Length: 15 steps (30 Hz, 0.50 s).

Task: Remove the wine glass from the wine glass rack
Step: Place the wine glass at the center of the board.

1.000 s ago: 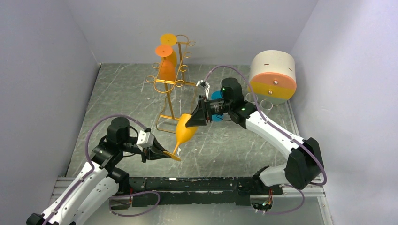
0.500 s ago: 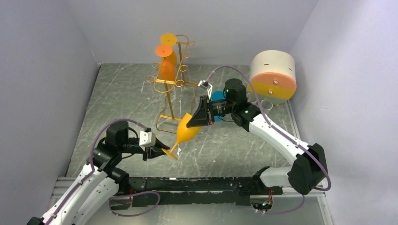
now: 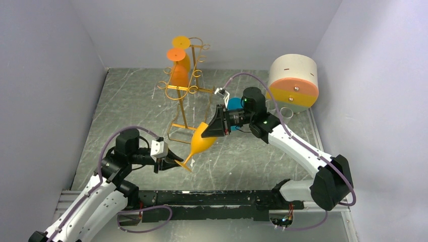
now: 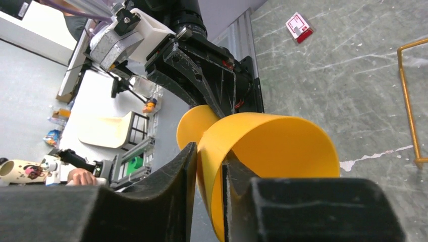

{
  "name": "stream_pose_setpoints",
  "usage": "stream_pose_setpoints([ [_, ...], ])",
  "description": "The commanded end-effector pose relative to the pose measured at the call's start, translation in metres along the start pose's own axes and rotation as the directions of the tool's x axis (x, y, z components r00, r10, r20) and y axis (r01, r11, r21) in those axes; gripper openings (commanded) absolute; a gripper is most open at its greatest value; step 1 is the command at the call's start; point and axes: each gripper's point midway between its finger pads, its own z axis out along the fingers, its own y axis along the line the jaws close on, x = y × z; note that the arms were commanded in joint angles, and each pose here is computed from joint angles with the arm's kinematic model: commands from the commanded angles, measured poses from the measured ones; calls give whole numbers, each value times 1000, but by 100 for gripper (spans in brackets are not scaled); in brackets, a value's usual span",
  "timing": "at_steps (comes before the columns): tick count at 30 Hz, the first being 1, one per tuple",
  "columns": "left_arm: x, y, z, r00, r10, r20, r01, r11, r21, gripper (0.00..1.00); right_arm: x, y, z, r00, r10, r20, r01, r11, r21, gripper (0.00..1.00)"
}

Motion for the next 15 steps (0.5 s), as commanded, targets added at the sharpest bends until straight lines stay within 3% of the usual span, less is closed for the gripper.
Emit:
stream_pose_setpoints([
  [1,-14,12,-3,997,69,31,-67,996,-65,7,-5,9,-3,1000,7,18,-7,1000,-6,20],
  [5,-13,16,-3,998,62,22,-60,995,-80,14,-11,9,-4,999,16,41,-15,1000,-23,8],
  [7,-13,17,-3,998,58,20,-56,994,-89,23,-14,10,-4,999,22,48,-21,999,-29,1],
  [11,-14,19,-4,998,60,21,-57,993,-107,42,-14,6,-4,997,27,66,-27,1000,-9,0],
  [15,-20,22,-8,997,75,28,-70,987,-146,54,-14,-11,-8,995,9,95,-21,992,121,0],
])
